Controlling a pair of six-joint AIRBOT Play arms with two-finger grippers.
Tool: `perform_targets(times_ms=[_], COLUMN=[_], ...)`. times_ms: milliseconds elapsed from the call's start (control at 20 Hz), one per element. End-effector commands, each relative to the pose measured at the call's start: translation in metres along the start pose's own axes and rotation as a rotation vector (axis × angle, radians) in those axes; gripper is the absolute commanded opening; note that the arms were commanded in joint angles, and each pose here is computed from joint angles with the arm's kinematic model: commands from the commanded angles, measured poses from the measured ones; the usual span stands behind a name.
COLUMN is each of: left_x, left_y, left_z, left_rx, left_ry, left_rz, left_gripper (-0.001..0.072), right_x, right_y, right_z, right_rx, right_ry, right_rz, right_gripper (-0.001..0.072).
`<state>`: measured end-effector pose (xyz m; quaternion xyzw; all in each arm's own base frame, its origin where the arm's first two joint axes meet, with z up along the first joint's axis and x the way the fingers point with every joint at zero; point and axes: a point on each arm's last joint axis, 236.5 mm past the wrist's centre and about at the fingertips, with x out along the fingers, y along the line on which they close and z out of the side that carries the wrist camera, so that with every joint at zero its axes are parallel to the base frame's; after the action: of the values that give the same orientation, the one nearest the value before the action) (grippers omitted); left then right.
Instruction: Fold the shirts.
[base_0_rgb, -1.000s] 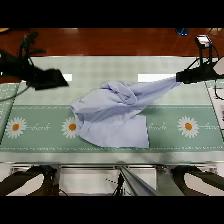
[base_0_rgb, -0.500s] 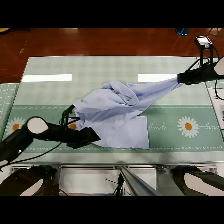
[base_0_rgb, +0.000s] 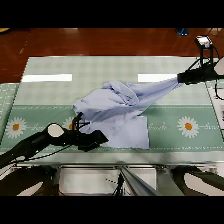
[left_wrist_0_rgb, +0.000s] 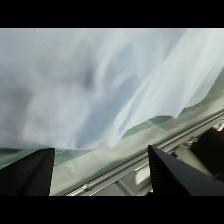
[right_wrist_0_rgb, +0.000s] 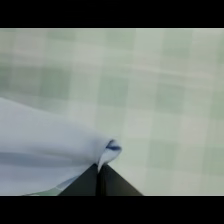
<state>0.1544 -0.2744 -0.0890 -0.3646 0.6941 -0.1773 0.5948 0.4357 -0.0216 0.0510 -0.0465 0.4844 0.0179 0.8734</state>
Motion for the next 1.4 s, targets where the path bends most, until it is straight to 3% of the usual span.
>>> perform_targets(times_ms=[0,100,200,250,300,450,600,850,950,1100,1250,1350], left_x=[0.012,0.015,0.015,0.015,0.014,0.004,-0.040,-0.276,-0.381,-0.492,-0.521,-0.514], left_y=[-0.001,-0.001,-0.004,-0.005,-0.006,-0.023,-0.096,-0.271,-0.295,-0.290,-0.266,-0.255], left_z=[0.024,0.033,0.043,0.046,0.049,0.042,0.028,-0.008,-0.039,-0.075,-0.095,-0.103], left_rx=[-0.060,-0.072,-0.072,-0.065,-0.063,0.025,0.277,0.807,0.988,0.968,0.920,0.909], left_ry=[-0.073,-0.098,-0.125,-0.132,-0.138,-0.095,-0.100,-0.627,-0.948,-1.338,-1.457,-1.429], left_rz=[-0.027,-0.019,-0.019,-0.020,-0.023,-0.068,-0.232,-0.598,-0.571,-0.415,-0.165,-0.074], left_gripper=[0.0670,0.0586,0.0207,0.0056,0.0032,0.0030,0.0029,0.0029,0.0030,0.0029,0.0030,0.0030], right_x=[0.000,0.000,0.000,0.000,0.000,-0.001,-0.010,-0.101,-0.169,-0.286,-0.390,-0.441], right_y=[0.003,0.005,0.005,0.005,0.005,0.003,0.000,-0.007,-0.009,-0.009,-0.022,-0.038], right_z=[-0.001,-0.003,-0.004,-0.004,-0.005,-0.005,0.000,0.049,0.069,0.082,0.072,0.058], right_rx=[0.008,0.013,0.013,0.012,0.012,-0.001,-0.010,-0.015,-0.015,0.035,0.041,0.062], right_ry=[0.004,0.012,0.017,0.019,0.019,0.022,-0.005,-0.303,-0.488,-0.754,-0.961,-1.050], right_rz=[0.012,0.020,0.021,0.021,0.021,0.014,-0.003,-0.053,-0.081,-0.101,-0.201,-0.303], right_gripper=[0.0017,0.0017,0.0017,0.0017,0.0017,0.0017,0.0017,0.0016,0.0017,0.0016,0.0016,0.0016])
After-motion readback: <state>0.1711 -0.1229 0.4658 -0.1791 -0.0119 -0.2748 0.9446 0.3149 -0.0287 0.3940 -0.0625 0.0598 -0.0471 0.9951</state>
